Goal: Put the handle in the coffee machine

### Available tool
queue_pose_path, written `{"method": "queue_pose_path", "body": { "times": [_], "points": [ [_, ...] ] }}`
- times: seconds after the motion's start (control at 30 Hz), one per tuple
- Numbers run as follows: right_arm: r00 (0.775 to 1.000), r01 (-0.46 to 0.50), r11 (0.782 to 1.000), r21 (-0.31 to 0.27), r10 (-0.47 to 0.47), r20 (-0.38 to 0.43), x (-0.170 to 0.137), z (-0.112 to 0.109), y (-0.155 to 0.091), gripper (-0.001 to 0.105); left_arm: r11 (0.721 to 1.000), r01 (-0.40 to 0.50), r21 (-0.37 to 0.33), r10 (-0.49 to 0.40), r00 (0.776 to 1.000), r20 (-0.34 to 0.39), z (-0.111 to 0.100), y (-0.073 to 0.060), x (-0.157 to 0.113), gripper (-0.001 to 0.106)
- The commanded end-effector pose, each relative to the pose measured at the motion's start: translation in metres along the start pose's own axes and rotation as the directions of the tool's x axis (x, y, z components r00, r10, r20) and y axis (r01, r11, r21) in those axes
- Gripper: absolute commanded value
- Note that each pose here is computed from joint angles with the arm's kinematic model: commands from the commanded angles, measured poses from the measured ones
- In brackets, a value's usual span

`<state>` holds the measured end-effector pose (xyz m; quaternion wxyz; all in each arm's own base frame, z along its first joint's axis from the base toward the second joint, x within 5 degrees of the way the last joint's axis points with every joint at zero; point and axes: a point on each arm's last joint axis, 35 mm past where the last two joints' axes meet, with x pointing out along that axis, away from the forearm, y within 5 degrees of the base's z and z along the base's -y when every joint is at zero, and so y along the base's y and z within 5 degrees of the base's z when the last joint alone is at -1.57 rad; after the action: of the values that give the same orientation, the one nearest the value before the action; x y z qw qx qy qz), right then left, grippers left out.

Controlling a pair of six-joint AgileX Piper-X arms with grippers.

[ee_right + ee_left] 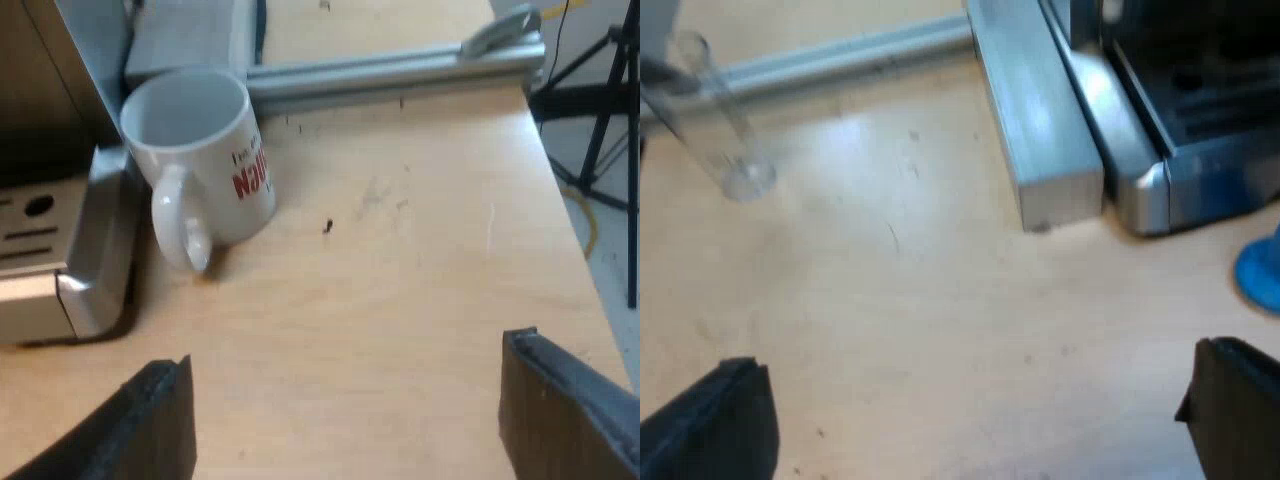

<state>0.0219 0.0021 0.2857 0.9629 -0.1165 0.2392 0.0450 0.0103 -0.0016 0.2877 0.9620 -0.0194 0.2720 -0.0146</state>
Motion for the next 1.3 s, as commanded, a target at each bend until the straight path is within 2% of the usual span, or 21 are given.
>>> {"method": "queue_pose_path", "body": {
  "times": [0.03, 0.33, 0.43, 0.53, 0.57, 0.67, 1.3],
  "points": [
    [0.999, -0.017, 1.000, 0.000, 0.017, -0.035, 0.009, -0.006, 0.001, 0.065, 1.000, -0.007, -0.009, 0.007, 1.000, -0.012, -0.001, 0.001, 0.008, 0.084],
    [0.993, -0.068, 0.998, 0.015, 0.069, -0.097, 0.028, -0.024, 0.005, 0.065, 1.000, -0.007, -0.008, 0.007, 1.000, 0.009, 0.002, 0.001, 0.007, 0.084],
    [0.994, -0.063, 0.998, 0.021, 0.065, -0.083, 0.032, -0.025, 0.005, 0.065, 1.000, -0.008, 0.003, 0.008, 0.998, 0.055, 0.007, 0.000, 0.006, 0.084],
    [0.995, -0.058, 0.997, 0.052, 0.061, -0.073, 0.035, -0.025, 0.004, 0.065, 1.000, -0.003, 0.005, 0.002, 0.994, 0.112, 0.013, 0.000, 0.006, 0.084],
    [0.996, -0.055, 0.995, 0.087, 0.061, -0.072, 0.035, -0.025, 0.004, 0.065, 1.000, -0.002, 0.006, 0.001, 0.992, 0.128, 0.015, 0.000, 0.006, 0.084],
    [0.996, -0.054, 0.993, 0.101, 0.061, -0.072, 0.035, -0.025, 0.004, 0.065, 1.000, -0.003, 0.005, 0.002, 0.994, 0.105, 0.011, 0.000, 0.010, 0.084],
    [0.996, -0.054, 0.993, 0.101, 0.061, -0.072, 0.035, -0.025, 0.004, 0.065, 1.000, -0.002, 0.006, 0.002, 0.993, 0.118, 0.012, 0.000, 0.012, 0.084]
  ]
}}
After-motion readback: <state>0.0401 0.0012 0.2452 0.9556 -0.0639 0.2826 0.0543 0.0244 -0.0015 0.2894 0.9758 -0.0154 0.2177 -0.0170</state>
